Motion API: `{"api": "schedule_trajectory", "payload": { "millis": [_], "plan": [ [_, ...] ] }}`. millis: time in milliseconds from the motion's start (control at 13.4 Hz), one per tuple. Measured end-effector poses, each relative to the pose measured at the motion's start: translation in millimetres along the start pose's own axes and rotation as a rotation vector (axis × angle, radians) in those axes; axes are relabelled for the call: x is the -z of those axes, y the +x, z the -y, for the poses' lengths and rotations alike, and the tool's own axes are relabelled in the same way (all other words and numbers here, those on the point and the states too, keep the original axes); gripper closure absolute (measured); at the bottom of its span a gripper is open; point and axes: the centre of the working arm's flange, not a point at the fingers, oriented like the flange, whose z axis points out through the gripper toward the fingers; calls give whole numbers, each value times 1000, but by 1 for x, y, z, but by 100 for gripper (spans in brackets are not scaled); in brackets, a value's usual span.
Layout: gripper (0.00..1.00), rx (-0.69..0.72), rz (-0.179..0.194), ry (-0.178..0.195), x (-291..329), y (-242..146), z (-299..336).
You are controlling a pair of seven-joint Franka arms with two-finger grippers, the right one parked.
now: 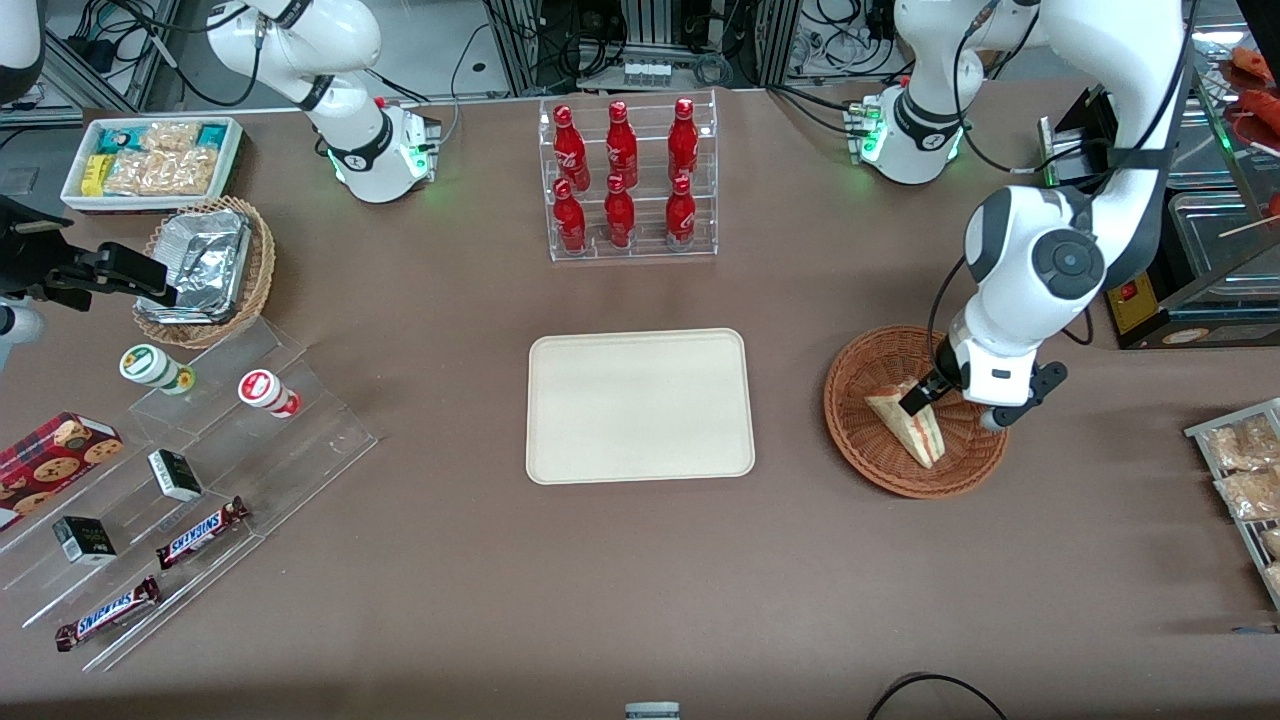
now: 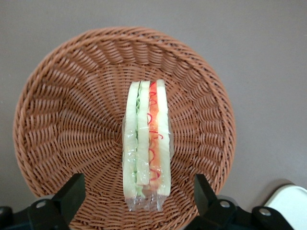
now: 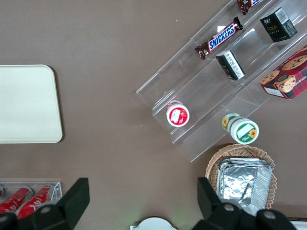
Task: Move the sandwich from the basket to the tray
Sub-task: 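Lower the left gripper and close it on the sandwich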
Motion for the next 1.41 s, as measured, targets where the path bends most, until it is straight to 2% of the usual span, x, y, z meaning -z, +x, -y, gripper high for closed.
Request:
{"api": "schedule_trajectory", "payload": {
  "millis": [298, 521, 595, 818, 967, 1190, 1413],
  "plan": [
    [0, 47, 37, 32, -32, -8, -6],
    [0, 54, 46, 37, -44, -10, -9],
    [8, 55, 48, 39, -46, -10, -10],
    [44, 55, 51, 42, -48, -10, -10],
    [63, 53, 49, 43, -49, -10, -10],
    [76, 48, 40, 35, -37, -3, -18],
    [82, 33, 67, 68, 8, 10, -41]
  ]
}}
